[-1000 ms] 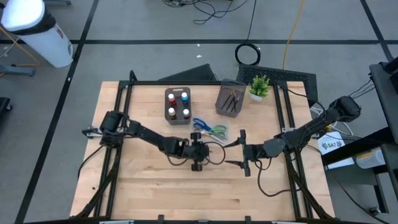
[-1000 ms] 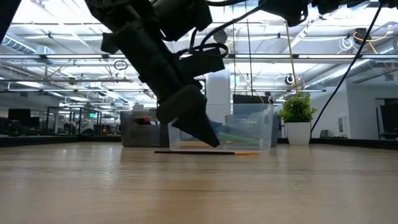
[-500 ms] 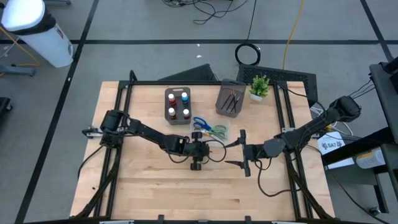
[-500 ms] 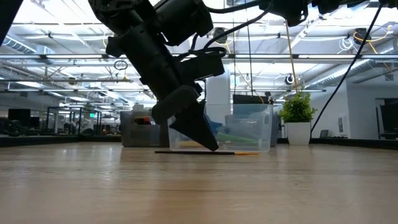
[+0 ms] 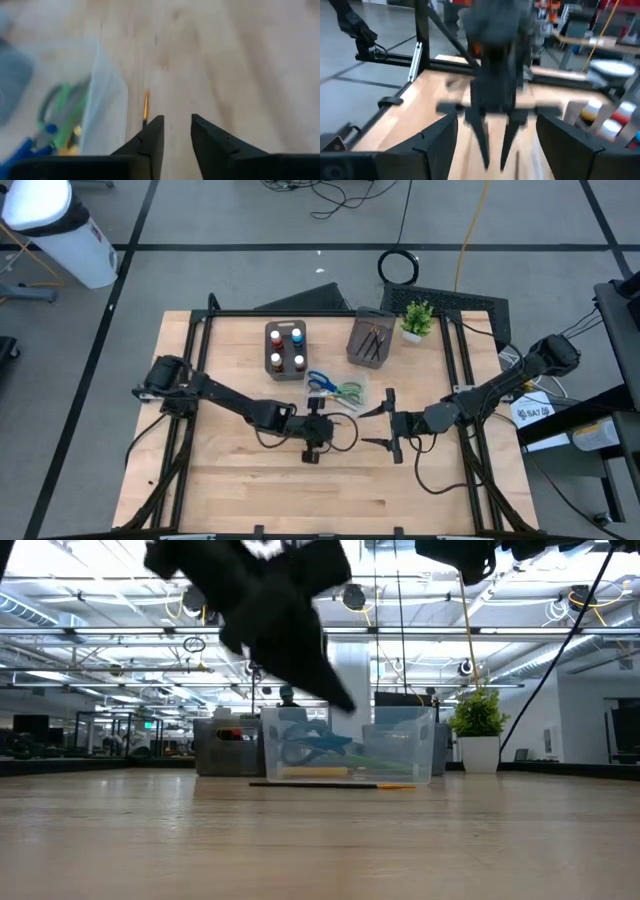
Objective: Pick & Place Paint Supplies
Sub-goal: Put the black and gold brush into the right black bin
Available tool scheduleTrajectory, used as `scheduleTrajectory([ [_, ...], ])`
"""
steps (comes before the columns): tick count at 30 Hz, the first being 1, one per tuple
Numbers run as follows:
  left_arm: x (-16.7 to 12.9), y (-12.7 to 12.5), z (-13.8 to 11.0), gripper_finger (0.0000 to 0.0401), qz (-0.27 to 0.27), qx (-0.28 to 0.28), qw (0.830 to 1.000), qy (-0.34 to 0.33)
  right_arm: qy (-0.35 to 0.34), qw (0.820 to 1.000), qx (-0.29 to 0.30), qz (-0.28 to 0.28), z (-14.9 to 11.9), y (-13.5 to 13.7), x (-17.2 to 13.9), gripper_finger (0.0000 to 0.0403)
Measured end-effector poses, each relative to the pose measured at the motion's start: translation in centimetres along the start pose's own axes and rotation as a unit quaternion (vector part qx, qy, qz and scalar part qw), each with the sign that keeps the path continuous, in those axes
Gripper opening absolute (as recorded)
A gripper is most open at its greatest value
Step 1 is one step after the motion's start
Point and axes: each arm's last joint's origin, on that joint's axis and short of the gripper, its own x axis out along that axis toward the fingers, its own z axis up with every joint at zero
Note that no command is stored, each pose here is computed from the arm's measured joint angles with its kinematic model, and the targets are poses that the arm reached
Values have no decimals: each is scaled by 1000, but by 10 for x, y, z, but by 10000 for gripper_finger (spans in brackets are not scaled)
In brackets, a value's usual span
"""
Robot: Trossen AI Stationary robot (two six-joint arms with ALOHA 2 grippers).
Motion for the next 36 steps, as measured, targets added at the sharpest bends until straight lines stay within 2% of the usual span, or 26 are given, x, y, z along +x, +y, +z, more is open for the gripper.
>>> scheduleTrajectory([
  [6, -49, -6, 28, 52, -15, 5, 997, -73, 36, 997, 69, 3, -17, 9, 12, 254],
  [13, -88, -4, 37, 9, -22, 2, 996, -92, 131, 986, 106, -12, -73, 24, 43, 254],
  [15, -91, -5, 34, 5, -24, 6, 997, -76, 166, 981, 98, -20, -93, 27, 49, 254],
  [19, -90, -5, 30, 21, -11, -10, 998, -59, 208, 972, 80, -70, -120, 26, 55, 254],
  [24, -91, -6, 30, 35, 14, -17, 998, -60, 228, 964, 80, -109, -132, 16, 59, 254],
  [36, -91, -4, 30, 6, 20, -15, 998, -59, 267, 948, 105, -139, -154, -6, 68, 249],
])
